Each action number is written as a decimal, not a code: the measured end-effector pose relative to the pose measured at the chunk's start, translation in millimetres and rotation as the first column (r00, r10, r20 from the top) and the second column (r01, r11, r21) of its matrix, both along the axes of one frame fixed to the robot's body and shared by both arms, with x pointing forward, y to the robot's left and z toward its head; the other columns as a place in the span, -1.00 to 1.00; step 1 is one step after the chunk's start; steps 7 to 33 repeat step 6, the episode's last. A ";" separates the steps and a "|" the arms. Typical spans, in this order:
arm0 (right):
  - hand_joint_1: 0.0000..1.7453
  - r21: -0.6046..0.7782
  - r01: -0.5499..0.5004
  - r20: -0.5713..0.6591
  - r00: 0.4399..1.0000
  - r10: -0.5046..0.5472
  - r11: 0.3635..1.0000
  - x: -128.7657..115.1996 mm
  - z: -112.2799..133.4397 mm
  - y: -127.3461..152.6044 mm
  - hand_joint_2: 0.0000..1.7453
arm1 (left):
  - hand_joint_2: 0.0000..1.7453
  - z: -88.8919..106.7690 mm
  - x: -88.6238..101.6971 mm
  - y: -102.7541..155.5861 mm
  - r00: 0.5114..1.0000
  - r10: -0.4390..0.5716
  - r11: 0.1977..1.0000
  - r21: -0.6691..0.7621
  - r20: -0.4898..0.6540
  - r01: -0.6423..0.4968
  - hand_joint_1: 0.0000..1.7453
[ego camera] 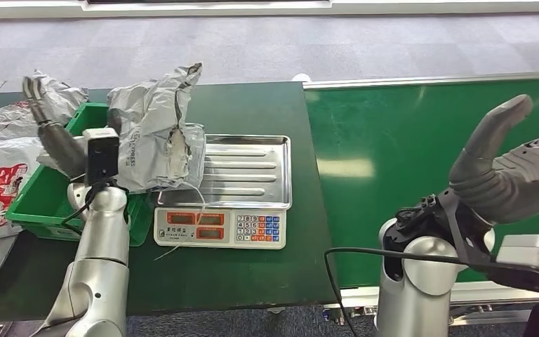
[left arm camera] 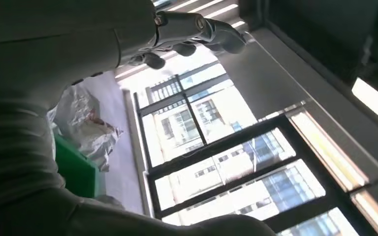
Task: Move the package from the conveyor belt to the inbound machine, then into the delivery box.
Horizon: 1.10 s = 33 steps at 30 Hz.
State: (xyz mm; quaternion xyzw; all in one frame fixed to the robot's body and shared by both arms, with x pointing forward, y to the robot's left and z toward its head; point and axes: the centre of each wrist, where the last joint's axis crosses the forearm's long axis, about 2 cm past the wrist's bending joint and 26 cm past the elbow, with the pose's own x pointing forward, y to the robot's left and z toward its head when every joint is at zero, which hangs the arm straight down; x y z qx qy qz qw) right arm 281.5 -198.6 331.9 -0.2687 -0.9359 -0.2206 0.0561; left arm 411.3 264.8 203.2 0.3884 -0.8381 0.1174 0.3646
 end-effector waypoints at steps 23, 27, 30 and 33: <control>-1.00 -0.014 0.017 -0.036 0.999 -0.017 1.000 4.9 -7.4 -1.4 1.00 | 0.33 41.0 -30.9 -19.1 0.953 -0.097 0.969 -0.192 0.287 0.156 -1.00; -1.00 -0.014 0.017 -0.036 0.999 -0.017 1.000 4.9 -7.4 -1.4 1.00 | 0.33 41.0 -30.9 -19.1 0.953 -0.097 0.969 -0.192 0.287 0.156 -1.00; -1.00 -0.014 0.017 -0.036 0.999 -0.017 1.000 4.9 -7.4 -1.4 1.00 | 0.33 41.0 -30.9 -19.1 0.953 -0.097 0.969 -0.192 0.287 0.156 -1.00; -1.00 -0.014 0.017 -0.036 0.999 -0.017 1.000 4.9 -7.4 -1.4 1.00 | 0.33 41.0 -30.9 -19.1 0.953 -0.097 0.969 -0.192 0.287 0.156 -1.00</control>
